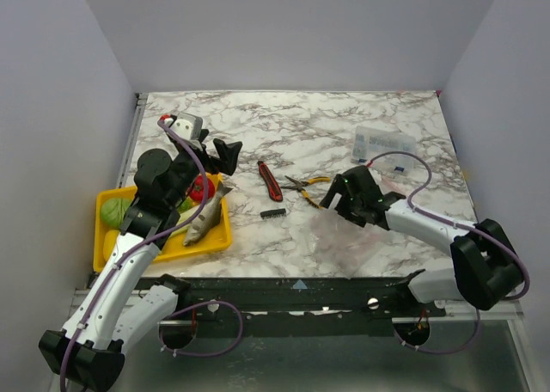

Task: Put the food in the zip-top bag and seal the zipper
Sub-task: Move the zipper food storage bag to the center of the board.

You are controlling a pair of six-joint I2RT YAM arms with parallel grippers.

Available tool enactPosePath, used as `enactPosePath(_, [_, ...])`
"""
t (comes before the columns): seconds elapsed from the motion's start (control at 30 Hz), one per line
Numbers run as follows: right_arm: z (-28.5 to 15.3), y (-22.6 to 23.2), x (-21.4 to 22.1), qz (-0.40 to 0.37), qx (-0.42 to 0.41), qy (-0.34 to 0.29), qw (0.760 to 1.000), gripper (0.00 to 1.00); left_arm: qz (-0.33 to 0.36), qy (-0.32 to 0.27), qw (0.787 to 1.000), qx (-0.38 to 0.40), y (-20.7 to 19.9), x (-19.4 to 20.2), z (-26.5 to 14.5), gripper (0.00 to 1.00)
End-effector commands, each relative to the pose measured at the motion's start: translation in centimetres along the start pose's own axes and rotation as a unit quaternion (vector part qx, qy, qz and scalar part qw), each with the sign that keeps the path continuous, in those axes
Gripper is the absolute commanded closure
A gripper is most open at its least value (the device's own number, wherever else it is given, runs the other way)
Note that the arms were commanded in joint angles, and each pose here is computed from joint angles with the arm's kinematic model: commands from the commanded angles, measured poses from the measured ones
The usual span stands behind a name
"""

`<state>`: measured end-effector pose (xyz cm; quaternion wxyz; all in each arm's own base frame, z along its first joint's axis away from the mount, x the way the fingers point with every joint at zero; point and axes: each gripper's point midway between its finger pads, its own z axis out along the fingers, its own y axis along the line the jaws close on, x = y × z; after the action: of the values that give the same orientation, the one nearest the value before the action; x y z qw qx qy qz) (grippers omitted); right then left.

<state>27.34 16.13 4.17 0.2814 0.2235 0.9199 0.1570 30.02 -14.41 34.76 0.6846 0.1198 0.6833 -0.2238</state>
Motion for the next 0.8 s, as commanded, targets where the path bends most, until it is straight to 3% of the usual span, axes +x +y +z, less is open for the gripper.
enactPosePath(0.0, [-0.7, 3.8, 1.1, -0.027, -0.028, 0.015, 0.999, 0.00, -0.002, 0.008, 1.000, 0.009, -0.3, 0.5, 0.0, 0.01])
enactPosePath(0.27, [-2.9, 3.3, -2.0, -0.059, 0.021, -0.043, 0.997, 0.00, 0.000, 0.003, 1.000, 0.007, -0.3, 0.2, -0.3, 0.02])
enactPosePath(0.43, [-5.7, 3.6, -5.0, -0.042, 0.039, -0.092, 0.994, 0.00, -0.004, 0.005, 1.000, 0.013, -0.6, 0.2, -0.2, 0.01])
enactPosePath(0.6, [-8.9, 2.1, -8.0, 0.022, 0.082, -0.160, 0.984, 0.00, -0.005, 0.005, 1.000, 0.015, -0.6, 0.2, -0.3, 0.01])
enactPosePath(0.77, [-13.1, -0.1, -10.9, 0.108, 0.118, -0.242, 0.957, 0.00, -0.005, 0.002, 1.000, 0.013, -0.6, 0.0, -0.5, 0.01])
